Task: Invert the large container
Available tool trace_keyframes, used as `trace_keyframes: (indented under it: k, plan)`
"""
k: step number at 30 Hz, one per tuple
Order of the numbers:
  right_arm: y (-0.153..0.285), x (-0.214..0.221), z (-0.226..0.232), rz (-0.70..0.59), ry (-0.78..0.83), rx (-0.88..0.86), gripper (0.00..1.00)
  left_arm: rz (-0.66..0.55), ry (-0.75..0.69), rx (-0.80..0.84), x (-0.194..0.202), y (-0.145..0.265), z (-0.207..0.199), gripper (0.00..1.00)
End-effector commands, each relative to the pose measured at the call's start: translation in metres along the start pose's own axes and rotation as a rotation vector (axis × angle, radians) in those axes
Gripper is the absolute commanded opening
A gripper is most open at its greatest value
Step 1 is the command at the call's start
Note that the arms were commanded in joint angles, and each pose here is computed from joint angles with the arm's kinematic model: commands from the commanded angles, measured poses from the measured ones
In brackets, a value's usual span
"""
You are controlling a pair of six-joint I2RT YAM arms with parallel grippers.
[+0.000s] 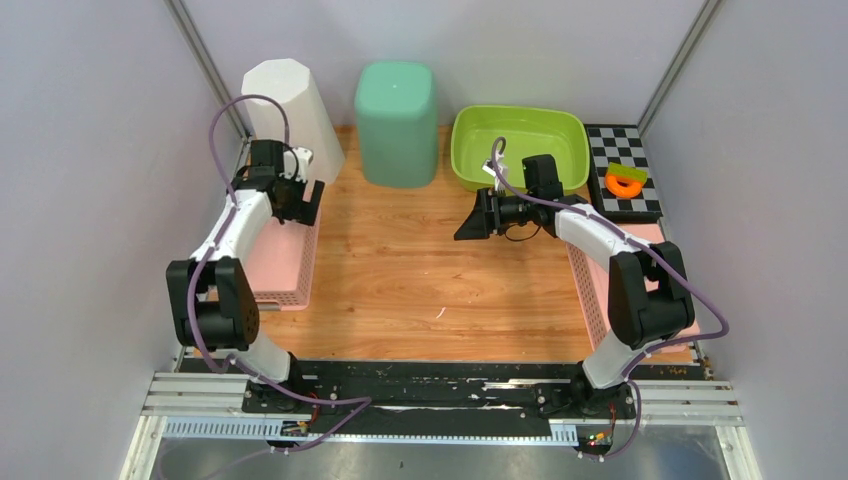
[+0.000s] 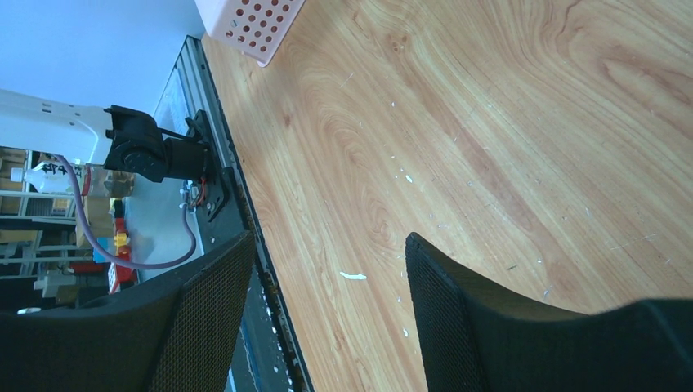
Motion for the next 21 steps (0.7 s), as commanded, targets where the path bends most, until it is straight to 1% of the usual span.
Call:
trace_keyframes:
  k: [1, 5, 7, 10, 13, 17, 21]
  plan:
    - [0.004, 0.002, -0.007, -0.005, 0.016, 0.023, 0.71, -0.12, 0.019, 0.041, -0.011, 0.046, -0.002, 1.0]
    - [0.008, -0.001, -0.005, -0.011, 0.053, 0.066, 0.72, -0.204, 0.004, 0.076, -0.009, 0.076, -0.008, 1.0]
    - [0.011, -0.005, -0.003, -0.014, 0.098, 0.098, 0.73, -0.248, -0.025, 0.105, -0.004, 0.09, -0.013, 1.0]
    - [0.017, -0.01, 0.0, -0.015, 0.157, 0.131, 0.76, -0.294, -0.085, 0.172, 0.01, 0.102, -0.024, 1.0]
    - [0.022, -0.017, -0.002, -0.012, 0.185, 0.174, 0.78, -0.297, -0.151, 0.245, 0.03, 0.105, -0.036, 1.0]
    - [0.035, -0.024, -0.017, 0.009, 0.157, 0.34, 0.78, -0.305, -0.189, 0.274, 0.047, 0.104, -0.045, 1.0]
    - [0.058, -0.019, -0.039, 0.028, 0.081, 0.515, 0.76, -0.337, -0.189, 0.294, 0.053, 0.105, -0.05, 1.0]
Point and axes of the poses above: each gripper's point midway between its finger pads, its own y axis back along the fingers, its own z axis along the line the jaws close on, x = y × z, the point moved 10 cm from there along y, back along the fingers, and after that the axes turned 6 degrees about -y, right-handed, at the moved point
